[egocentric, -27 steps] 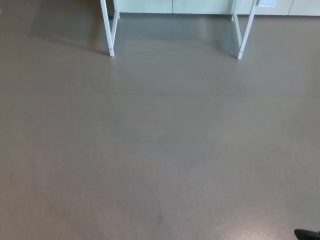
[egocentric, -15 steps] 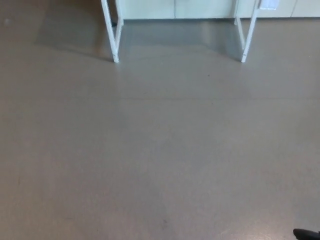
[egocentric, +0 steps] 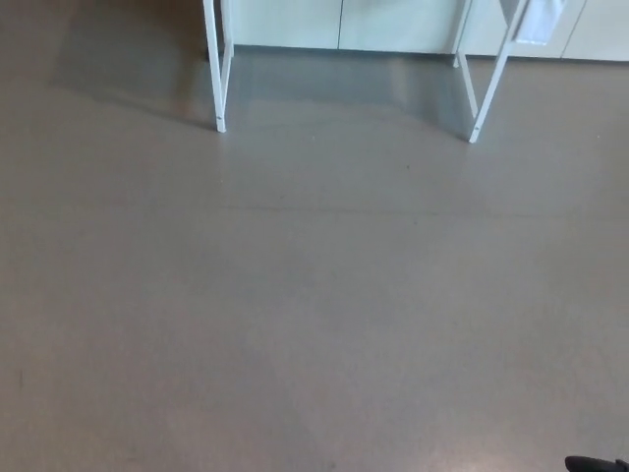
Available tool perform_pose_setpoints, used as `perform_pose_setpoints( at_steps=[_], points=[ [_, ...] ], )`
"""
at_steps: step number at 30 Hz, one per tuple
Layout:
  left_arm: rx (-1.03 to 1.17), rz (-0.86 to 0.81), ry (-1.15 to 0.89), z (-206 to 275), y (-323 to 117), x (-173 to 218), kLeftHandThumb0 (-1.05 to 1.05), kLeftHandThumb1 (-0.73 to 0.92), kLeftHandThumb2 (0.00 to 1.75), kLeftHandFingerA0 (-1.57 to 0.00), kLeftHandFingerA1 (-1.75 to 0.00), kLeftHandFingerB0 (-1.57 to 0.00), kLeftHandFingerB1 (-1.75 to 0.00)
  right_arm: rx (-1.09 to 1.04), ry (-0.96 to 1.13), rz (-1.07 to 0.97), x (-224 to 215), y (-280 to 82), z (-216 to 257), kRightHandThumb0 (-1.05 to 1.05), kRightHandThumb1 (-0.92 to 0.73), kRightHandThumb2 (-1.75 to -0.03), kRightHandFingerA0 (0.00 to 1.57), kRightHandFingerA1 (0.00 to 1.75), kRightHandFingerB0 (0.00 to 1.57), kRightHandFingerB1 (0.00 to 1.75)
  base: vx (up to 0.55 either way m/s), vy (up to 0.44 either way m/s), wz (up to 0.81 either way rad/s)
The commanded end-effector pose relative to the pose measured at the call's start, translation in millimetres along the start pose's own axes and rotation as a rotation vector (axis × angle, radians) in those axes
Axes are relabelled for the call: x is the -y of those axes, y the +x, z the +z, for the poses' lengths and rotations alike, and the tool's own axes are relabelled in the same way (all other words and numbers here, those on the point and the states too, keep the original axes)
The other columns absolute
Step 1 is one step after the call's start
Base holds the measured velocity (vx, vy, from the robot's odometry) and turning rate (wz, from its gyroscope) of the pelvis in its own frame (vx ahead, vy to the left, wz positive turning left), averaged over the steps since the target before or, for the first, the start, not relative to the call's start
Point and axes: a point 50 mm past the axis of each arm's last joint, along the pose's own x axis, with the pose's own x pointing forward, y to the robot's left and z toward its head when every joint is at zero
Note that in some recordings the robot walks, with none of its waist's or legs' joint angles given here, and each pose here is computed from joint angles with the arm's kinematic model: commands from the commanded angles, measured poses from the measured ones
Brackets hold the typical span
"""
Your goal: The robot walk towards a table in front and then pushes a layer of a file tray back to its original position using its right hand
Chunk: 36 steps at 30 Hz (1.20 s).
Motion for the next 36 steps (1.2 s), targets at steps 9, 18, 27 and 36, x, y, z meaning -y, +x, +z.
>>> perform_pose_setpoints(
  at_steps=[9,18,27,36],
  points=[
    [0.014,0.008,-0.009,-2.9,-3.2,-3.2,-0.14,0.42,0.54,-0.58,-0.47,-0.51,-0.44,0.015,-0.046,-0.009,6.4,0.4,0.5,-0.19,-0.59,-0.56,0.68,0.49,0.5,0.44,0.24,-0.127,0.08],
    [0.025,0.001,-0.005,-1.7,-3.3,-2.8,-0.17,0.42,0.55,-0.55,-0.48,-0.49,-0.44,0.018,-0.039,-0.016,6.1,3.8,3.0,-0.2,-0.57,-0.56,0.67,0.49,0.5,0.44,0.24,-0.123,0.11],
    [0.008,0.01,-0.015,-5.2,-5.1,-5.5,-0.14,0.42,0.53,-0.53,-0.46,-0.48,-0.43,0.009,-0.048,-0.008,4.5,4.1,2.0,-0.18,-0.57,-0.56,0.66,0.48,0.48,0.43,0.3,0.187,-0.1],
    [-0.004,0.027,0.006,-8.7,-8.6,-9.1,-0.16,0.41,0.54,-0.57,-0.46,-0.5,-0.44,-0.001,-0.058,-0.004,2.0,3.3,-0.4,-0.19,-0.58,-0.56,0.67,0.47,0.5,0.43,0.3,0.025,0.1]
  ],
)
